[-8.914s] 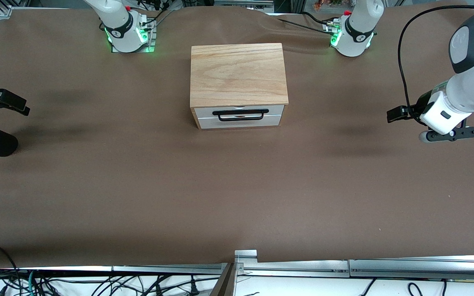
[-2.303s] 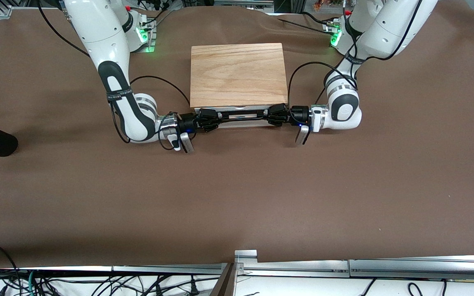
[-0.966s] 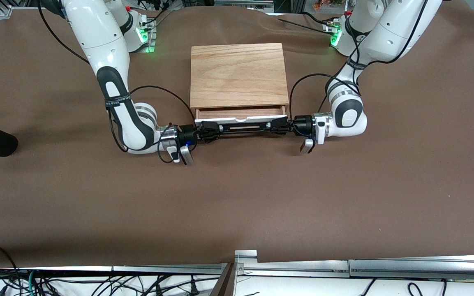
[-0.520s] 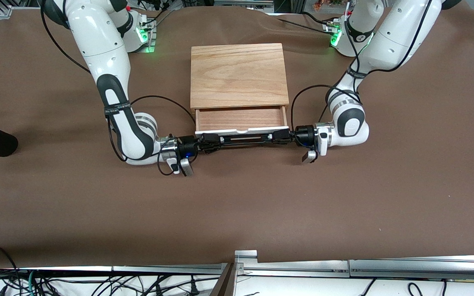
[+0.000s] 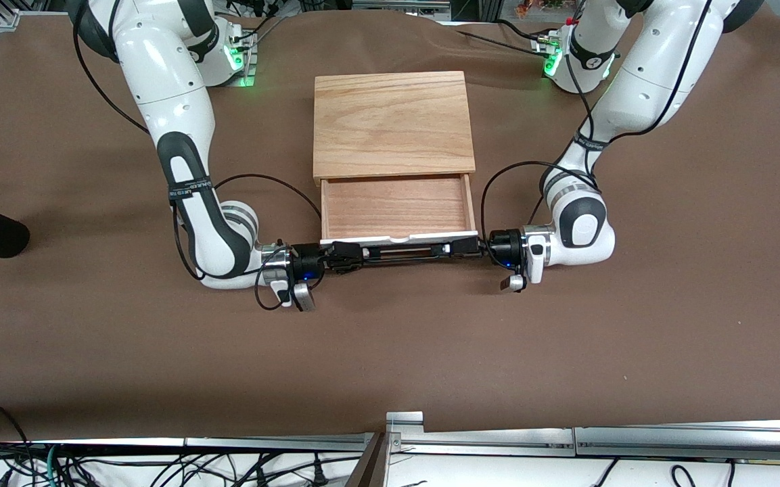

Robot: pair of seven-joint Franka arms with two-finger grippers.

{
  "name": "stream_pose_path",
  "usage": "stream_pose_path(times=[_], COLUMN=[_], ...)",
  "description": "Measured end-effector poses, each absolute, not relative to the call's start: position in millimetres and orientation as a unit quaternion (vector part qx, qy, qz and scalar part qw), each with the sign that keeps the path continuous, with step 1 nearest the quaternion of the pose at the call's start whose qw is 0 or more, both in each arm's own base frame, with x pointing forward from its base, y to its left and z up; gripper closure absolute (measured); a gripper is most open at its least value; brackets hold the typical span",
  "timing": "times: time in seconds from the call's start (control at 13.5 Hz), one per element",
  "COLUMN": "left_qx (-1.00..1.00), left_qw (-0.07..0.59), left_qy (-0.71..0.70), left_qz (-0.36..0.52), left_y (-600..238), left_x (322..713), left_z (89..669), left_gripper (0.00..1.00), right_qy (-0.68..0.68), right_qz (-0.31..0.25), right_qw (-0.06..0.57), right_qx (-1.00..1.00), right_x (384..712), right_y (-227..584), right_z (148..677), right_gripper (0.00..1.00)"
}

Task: Pull top drawer with both arms simultaneously
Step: 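Pull the drawer handle outward with both grippers together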

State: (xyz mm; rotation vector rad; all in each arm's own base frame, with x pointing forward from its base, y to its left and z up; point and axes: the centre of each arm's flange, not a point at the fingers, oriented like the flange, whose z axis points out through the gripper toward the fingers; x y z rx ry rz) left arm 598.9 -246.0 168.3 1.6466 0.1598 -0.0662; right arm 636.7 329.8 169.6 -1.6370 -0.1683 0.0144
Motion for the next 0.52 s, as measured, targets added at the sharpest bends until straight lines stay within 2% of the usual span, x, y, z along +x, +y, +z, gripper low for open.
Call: stream_pose_path(times=[0.52], left_qx=[0.732], left_qw=[0.676], left_qy=[0.066], left_qz=[-0.039], left_y=[-249.6], left_x=[623.7], left_z=[161.8], left_gripper=[0.81], right_qy=[-0.060], right_qz=[-0.001], right_qw=[0.672], right_qx=[-0.738], right_x=[649.3], right_y=[324.9], right_z=[168.8], right_gripper=[0.83])
